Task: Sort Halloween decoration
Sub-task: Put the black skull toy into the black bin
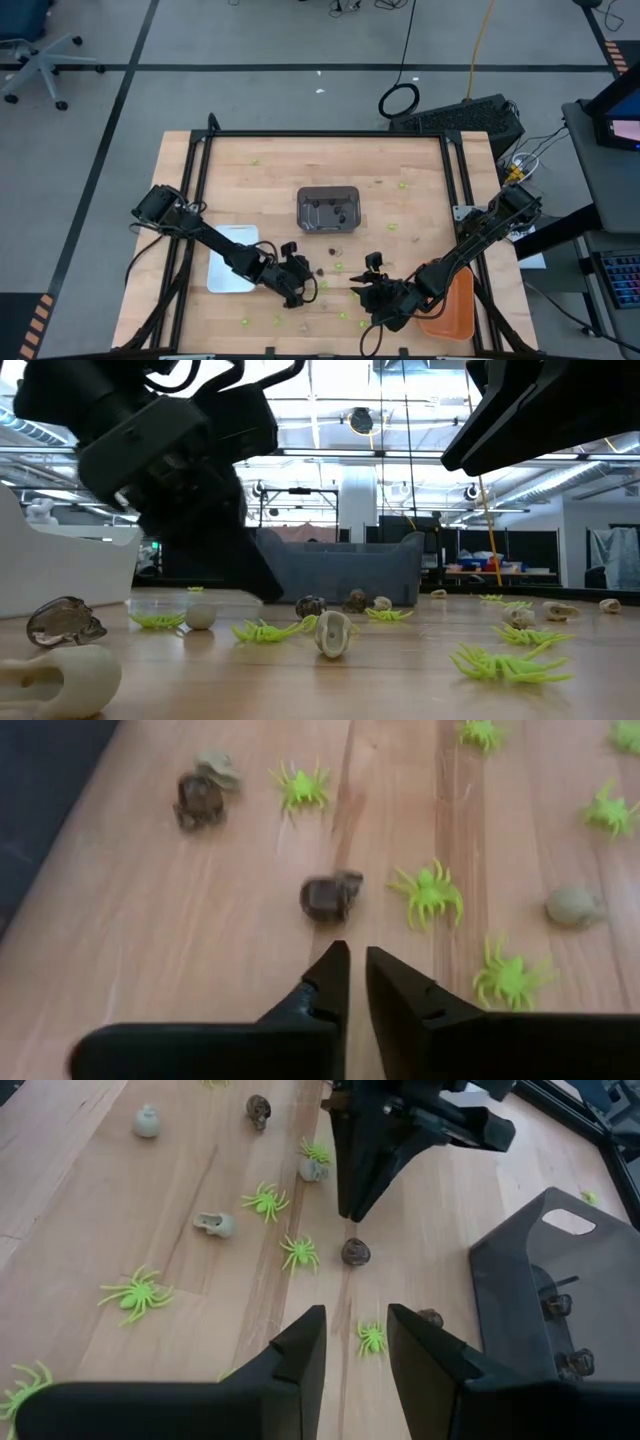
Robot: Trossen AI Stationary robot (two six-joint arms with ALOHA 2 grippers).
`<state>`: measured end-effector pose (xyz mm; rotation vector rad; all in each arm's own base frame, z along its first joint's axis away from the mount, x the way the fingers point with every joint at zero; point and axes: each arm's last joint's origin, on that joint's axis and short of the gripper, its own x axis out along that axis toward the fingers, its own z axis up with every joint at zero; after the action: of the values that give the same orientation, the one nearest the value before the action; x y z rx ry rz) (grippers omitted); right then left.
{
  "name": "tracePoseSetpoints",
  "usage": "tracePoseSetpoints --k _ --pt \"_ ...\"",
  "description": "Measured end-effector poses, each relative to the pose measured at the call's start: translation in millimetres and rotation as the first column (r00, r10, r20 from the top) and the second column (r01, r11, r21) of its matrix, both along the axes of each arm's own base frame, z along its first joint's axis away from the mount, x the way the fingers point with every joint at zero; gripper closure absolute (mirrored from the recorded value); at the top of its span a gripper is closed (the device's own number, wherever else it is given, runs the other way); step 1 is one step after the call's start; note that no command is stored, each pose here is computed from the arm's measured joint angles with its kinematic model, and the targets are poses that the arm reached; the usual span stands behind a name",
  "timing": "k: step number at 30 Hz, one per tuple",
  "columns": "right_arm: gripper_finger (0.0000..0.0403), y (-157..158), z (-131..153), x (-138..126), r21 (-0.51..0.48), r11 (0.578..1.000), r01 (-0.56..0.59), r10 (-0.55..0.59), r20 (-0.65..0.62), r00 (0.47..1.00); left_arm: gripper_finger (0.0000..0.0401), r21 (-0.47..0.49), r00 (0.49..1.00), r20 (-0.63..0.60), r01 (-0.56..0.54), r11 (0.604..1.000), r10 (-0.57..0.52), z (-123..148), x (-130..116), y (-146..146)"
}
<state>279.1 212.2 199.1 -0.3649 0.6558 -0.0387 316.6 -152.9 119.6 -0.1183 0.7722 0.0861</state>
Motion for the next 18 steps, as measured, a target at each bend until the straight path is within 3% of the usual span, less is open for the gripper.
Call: tracePoseSetpoints --k 11,18 --pt "0.0309 0 0 0 0.0 1.0 0.001 -0.001 -0.001 1.0 0.0219 0.107 0.997 0.061 0.038 0.994 -0.045 4 7 5" --pt "0.0309 -1 0 1 0.003 1.0 0.004 -0.004 0.0 1.0 0.0194 0.114 0.997 0.06 0.045 0.992 -0.052 -12 15 10"
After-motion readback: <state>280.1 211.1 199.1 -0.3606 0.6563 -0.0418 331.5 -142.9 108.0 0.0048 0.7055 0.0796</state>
